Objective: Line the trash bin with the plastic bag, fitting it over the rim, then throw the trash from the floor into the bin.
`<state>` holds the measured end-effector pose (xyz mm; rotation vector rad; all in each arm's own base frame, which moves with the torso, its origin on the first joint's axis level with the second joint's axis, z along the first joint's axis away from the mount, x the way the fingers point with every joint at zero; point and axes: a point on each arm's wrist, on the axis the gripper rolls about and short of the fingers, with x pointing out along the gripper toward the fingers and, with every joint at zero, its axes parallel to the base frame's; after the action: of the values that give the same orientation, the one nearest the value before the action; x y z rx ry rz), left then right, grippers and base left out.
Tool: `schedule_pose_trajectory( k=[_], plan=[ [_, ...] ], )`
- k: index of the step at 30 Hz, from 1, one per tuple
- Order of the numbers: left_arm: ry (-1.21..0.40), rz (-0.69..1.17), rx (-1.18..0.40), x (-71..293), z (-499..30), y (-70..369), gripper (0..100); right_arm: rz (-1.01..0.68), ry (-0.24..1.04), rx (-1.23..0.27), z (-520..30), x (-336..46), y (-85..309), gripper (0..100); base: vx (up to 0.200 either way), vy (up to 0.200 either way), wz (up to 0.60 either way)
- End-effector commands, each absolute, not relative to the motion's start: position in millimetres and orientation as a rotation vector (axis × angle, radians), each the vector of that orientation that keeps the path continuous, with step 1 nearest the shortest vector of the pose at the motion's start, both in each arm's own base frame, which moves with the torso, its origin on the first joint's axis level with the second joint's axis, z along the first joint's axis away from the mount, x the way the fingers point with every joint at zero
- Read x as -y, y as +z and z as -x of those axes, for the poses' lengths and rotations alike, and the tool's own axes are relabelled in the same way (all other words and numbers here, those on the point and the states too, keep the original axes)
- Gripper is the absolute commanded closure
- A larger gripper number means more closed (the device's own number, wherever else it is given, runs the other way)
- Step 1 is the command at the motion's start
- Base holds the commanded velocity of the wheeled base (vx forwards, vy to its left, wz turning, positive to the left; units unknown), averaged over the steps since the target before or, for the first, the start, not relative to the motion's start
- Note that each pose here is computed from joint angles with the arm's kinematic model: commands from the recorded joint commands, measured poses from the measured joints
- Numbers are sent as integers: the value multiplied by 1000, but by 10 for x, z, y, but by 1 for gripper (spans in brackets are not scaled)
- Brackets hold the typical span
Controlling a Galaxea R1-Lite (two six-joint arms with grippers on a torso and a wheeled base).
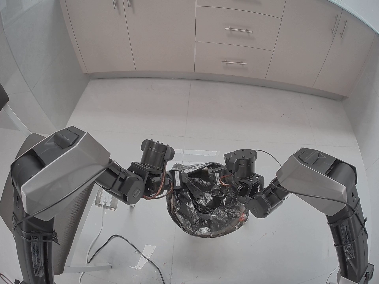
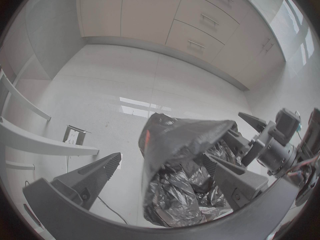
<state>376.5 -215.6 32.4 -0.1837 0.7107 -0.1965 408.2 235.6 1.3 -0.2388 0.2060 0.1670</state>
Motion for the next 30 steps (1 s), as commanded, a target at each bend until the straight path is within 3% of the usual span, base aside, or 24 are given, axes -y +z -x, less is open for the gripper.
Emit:
schedule_pose_trajectory(
  k=[1, 9, 30],
  plan=[
    [-173, 207, -676, 2052, -3876, 417, 0, 232, 148, -196, -4153, -2297, 32, 0, 0, 0, 0],
    [-132, 201, -685, 1918, -4062, 257, 0, 229, 125, -199, -4311, -2250, -112, 0, 0, 0, 0],
    [-132, 146, -719, 2007, -4265, -106, 0, 241, 95, -230, -4595, -2176, -306, 0, 0, 0, 0]
  ],
)
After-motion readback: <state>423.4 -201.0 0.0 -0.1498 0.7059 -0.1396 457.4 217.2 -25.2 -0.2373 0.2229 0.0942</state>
